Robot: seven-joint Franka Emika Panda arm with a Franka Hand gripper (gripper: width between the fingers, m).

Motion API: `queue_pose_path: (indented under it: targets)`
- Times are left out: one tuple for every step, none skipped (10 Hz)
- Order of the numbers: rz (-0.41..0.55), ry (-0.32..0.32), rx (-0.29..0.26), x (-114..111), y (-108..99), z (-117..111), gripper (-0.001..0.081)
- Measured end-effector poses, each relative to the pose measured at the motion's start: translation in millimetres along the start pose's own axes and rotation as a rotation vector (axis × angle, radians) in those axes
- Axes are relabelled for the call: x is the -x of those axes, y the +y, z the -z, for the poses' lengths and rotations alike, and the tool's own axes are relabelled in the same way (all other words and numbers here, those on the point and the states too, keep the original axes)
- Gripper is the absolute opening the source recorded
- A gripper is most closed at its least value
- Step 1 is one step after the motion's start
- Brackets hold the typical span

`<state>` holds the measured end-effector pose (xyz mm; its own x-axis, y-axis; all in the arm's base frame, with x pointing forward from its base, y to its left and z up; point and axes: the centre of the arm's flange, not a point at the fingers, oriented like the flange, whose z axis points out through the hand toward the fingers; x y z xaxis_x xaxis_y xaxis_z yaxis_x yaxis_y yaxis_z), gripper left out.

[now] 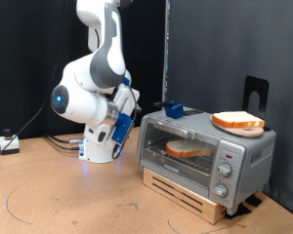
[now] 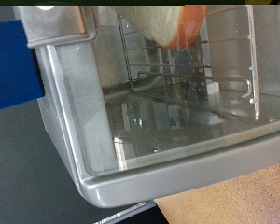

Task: Make a piece of toast with the oven

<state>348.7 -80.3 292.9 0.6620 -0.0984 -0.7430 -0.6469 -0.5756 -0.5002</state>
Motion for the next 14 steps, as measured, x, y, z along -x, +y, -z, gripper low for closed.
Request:
queue_pose_path:
  targets:
    - [0.014, 0.0, -0.006, 0, -1, -1, 0.0807]
    - [0.023, -0.001, -0.036, -1, -4, -1, 0.0807]
    - [0.034, -0.011, -0.061, -2, -11, 0, 0.0807]
    - [0.051, -0.016, -0.072, -7, -19, 6, 0.0807]
    - [0.06, -0.023, -0.076, -14, -27, 13, 0.0807]
    - [0.071, -0.029, -0.081, -22, -34, 19, 0.0807]
    - [0.092, -0.039, -0.075, -31, -41, 25, 0.0807]
    - [0.11, -0.036, -0.075, -41, -48, 30, 0.0807]
    - [0.109, -0.004, -0.094, -52, -56, 36, 0.0807]
    - [0.089, 0.051, -0.127, -63, -63, 41, 0.0807]
    - [0.076, 0.077, -0.143, -69, -68, 42, 0.0807]
    - [0.079, 0.066, -0.138, -68, -67, 41, 0.0807]
    - [0.087, 0.036, -0.111, -64, -64, 41, 0.0807]
    - [0.101, 0.009, -0.078, -60, -59, 46, 0.0807]
